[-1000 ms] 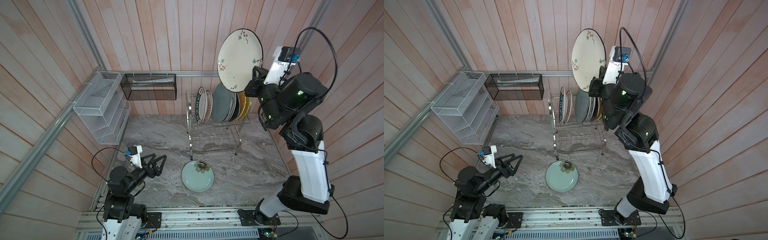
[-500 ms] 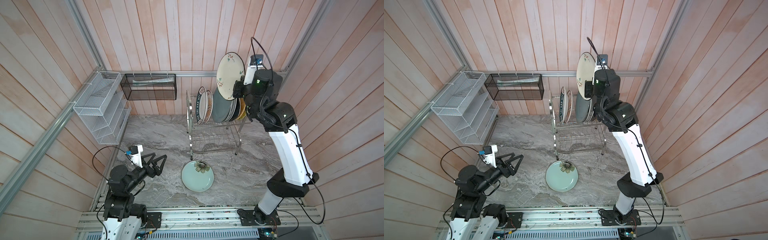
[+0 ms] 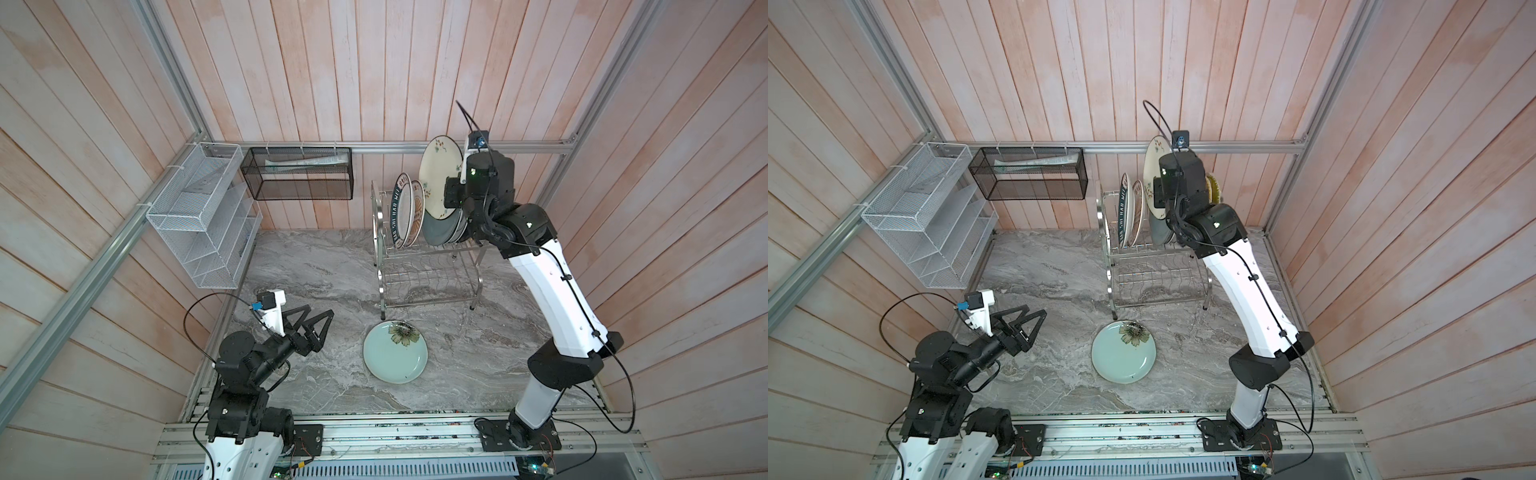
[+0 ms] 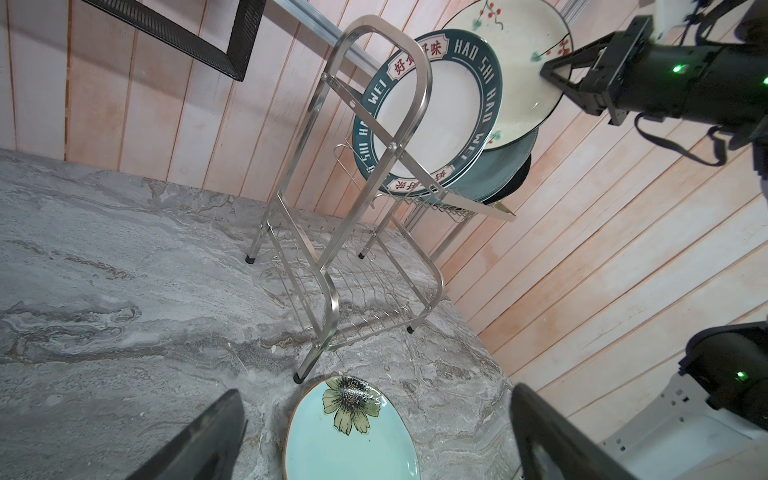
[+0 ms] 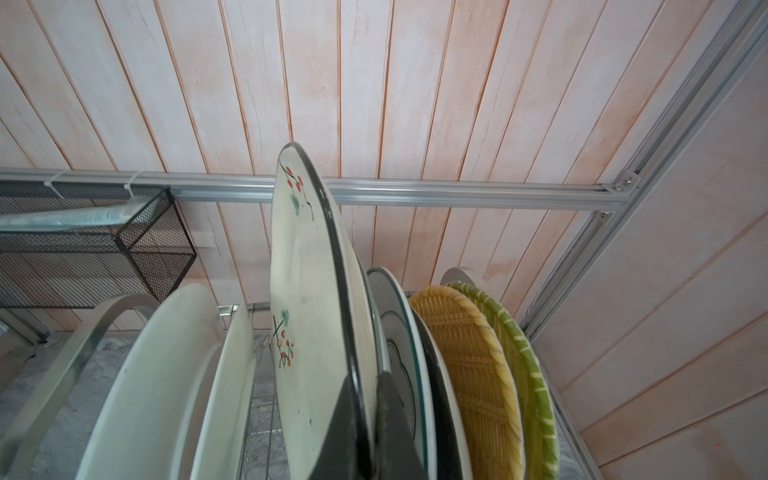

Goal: Load plates into a dish rack
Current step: Place the plate on the dish rack, then pick up the plate from the center of the table.

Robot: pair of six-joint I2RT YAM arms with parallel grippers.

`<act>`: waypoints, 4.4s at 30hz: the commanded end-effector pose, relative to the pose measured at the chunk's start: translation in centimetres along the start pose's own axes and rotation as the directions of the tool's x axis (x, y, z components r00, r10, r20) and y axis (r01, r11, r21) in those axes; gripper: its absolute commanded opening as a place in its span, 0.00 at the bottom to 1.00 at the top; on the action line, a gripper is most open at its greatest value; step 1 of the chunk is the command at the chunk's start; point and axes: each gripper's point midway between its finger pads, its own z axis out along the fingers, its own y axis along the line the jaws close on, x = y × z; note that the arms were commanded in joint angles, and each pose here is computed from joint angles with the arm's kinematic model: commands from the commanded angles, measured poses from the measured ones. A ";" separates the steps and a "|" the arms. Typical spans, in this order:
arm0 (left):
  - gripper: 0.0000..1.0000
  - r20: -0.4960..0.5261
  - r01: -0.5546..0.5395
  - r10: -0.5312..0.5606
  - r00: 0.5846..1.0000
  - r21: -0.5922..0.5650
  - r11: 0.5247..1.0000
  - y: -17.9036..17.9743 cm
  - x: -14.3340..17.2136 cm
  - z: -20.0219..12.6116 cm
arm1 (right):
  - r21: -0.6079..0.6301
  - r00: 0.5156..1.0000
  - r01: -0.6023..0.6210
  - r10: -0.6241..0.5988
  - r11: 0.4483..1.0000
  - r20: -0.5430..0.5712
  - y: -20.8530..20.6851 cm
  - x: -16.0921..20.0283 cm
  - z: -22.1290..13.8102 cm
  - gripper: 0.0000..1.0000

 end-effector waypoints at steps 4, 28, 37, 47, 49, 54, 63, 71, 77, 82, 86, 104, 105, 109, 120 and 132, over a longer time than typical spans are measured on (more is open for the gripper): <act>1.00 0.023 -0.039 0.039 0.999 0.010 0.999 -0.2 -0.3 -0.1 | 0.014 0.989 -0.121 0.119 0.993 0.091 0.3 -1.8 0.0 0.00; 1.00 0.024 -0.039 0.038 0.999 0.027 0.999 -0.5 -0.3 -0.1 | 0.094 0.997 -0.075 0.075 0.993 0.006 2.4 2.6 1.6 0.00; 1.00 0.023 -0.042 0.041 0.999 0.038 0.998 -0.7 -0.3 -0.1 | 0.092 0.996 -0.081 0.083 0.992 -0.017 3.3 3.7 0.8 0.00; 1.00 0.021 -0.038 0.037 0.999 0.046 0.998 -0.8 -0.2 -0.2 | 0.060 0.995 -0.088 0.090 0.994 -0.038 3.6 4.0 0.2 0.08; 1.00 0.021 -0.038 0.037 0.999 0.048 0.998 -0.8 -0.2 -0.2 | 0.050 0.995 -0.095 0.097 0.994 -0.039 3.6 3.9 0.1 0.12; 1.00 0.019 -0.035 0.034 0.999 0.051 0.998 -0.8 -0.2 -0.1 | 0.015 0.992 -0.121 0.121 0.993 -0.043 3.8 3.6 -0.4 0.18; 1.00 0.015 -0.027 0.027 1.000 0.052 0.998 -0.7 -0.1 0.0 | 0.010 0.990 -0.140 0.140 0.990 -0.022 2.8 3.0 -1.5 0.29; 1.00 -0.088 0.083 -0.080 0.993 0.034 0.996 1.0 1.7 1.8 | -0.148 0.983 -0.173 0.179 0.974 0.028 3.2 1.1 -4.8 0.55; 1.00 -0.188 0.243 -0.236 0.953 0.015 0.970 1.9 5.7 3.3 | -0.316 0.972 -0.189 0.223 0.930 0.076 2.0 0.6 -9.4 0.77; 1.00 -0.325 0.303 -0.325 0.888 -0.116 0.946 3.0 11.7 5.2 | -0.445 0.969 -0.191 0.241 0.875 0.057 0.6 3.0 -13.4 0.88; 0.96 -0.434 0.314 -0.369 0.822 -0.196 0.929 4.0 16.2 6.3 | -0.536 0.970 -0.207 0.244 0.819 -0.002 0.2 6.0 -15.9 0.93; 0.76 -0.666 0.367 -0.420 0.617 -0.228 0.902 5.1 25.4 8.5 | -0.686 0.895 -0.401 0.100 0.607 -0.435 4.0 27.3 -17.5 0.98; 0.74 -0.670 0.369 -0.427 0.607 -0.238 0.898 5.3 25.8 8.5 | -0.690 0.886 -0.418 0.099 0.591 -0.452 4.2 28.1 -17.4 0.98; 0.69 -0.682 0.379 -0.454 0.573 -0.270 0.885 5.9 27.0 8.6 | -0.676 0.851 -0.481 0.114 0.558 -0.512 4.2 30.2 -16.7 0.98; 0.35 -0.664 0.419 -0.568 0.487 -0.393 0.818 8.1 30.2 8.4 | -0.659 0.836 -0.513 0.149 0.550 -0.527 3.3 30.7 -16.1 0.98; 0.00 -0.638 0.548 -0.545 0.543 -0.222 0.806 4.4 26.2 9.3 | -0.635 0.835 -0.515 0.170 0.576 -0.523 2.6 30.8 -15.9 0.98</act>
